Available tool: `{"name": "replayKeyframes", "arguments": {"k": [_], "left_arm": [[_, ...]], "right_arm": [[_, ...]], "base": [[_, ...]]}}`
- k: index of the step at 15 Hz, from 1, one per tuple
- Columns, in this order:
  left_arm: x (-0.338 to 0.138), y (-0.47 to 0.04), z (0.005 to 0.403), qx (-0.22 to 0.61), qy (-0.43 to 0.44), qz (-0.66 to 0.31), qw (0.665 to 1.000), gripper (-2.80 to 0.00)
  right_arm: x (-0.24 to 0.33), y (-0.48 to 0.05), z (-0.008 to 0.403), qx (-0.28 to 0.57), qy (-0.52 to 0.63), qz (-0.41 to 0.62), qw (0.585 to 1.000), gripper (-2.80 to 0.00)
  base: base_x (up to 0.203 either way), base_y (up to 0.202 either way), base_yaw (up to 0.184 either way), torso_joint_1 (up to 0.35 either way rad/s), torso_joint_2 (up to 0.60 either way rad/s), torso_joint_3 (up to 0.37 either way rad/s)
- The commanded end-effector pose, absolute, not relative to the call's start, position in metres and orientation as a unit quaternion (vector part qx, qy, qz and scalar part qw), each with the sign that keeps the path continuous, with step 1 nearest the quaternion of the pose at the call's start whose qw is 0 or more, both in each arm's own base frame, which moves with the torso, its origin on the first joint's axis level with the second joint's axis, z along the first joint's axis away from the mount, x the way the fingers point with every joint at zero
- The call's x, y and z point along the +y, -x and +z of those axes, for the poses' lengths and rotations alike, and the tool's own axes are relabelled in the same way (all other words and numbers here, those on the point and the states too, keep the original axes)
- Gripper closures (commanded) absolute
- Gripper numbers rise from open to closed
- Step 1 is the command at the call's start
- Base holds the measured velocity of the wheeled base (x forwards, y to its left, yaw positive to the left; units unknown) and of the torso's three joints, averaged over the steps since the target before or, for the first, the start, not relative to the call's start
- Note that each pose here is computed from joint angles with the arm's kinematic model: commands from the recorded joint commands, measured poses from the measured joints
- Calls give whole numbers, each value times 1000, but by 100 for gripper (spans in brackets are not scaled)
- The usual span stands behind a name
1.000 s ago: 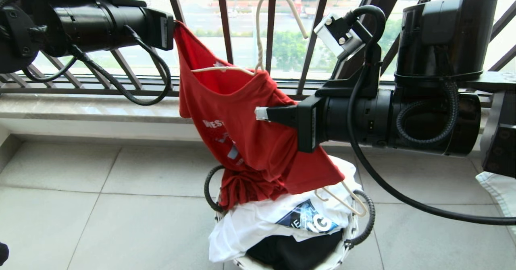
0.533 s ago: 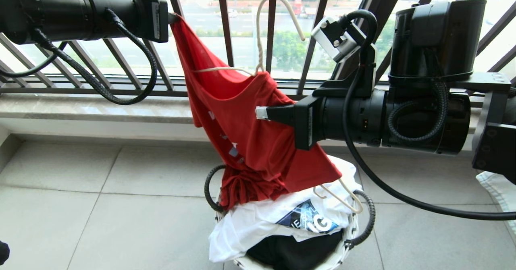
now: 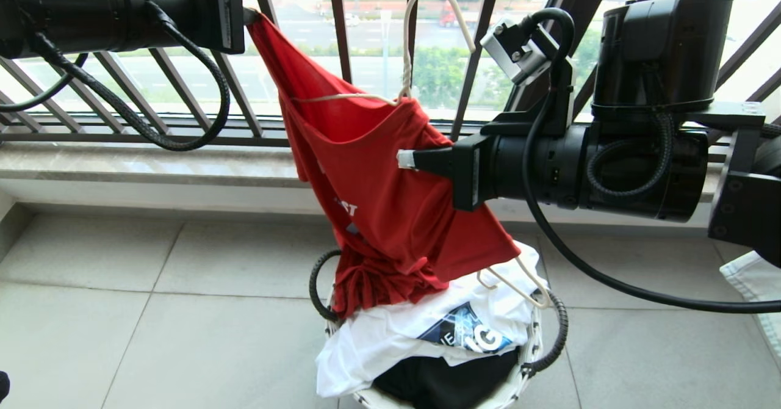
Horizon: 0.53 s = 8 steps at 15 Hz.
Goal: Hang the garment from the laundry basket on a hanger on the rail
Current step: Hang the clothes on the clothes rack
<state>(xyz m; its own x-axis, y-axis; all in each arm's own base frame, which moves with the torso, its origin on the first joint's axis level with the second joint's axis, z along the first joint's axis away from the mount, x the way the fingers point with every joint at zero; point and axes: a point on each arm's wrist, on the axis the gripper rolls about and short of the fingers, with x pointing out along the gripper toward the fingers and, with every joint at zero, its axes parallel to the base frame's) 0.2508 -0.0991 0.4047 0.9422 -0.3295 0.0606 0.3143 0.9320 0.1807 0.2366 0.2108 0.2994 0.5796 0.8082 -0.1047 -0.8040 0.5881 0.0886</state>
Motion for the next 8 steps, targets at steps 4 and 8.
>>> {"name": "replayKeyframes", "arguments": {"k": [4,8], "left_arm": [[-100,-250,406,-47,-84,-167,981,0],[-108,-244,411,-44,-62,-187,979,0]], "right_arm": [[216,-249,294,74,-16,445,892,0],[221,-255,288,81,-14,444,892,0]], "base": [[0,0,0,0,0,0],[0,0,0,0,0,0]]}}
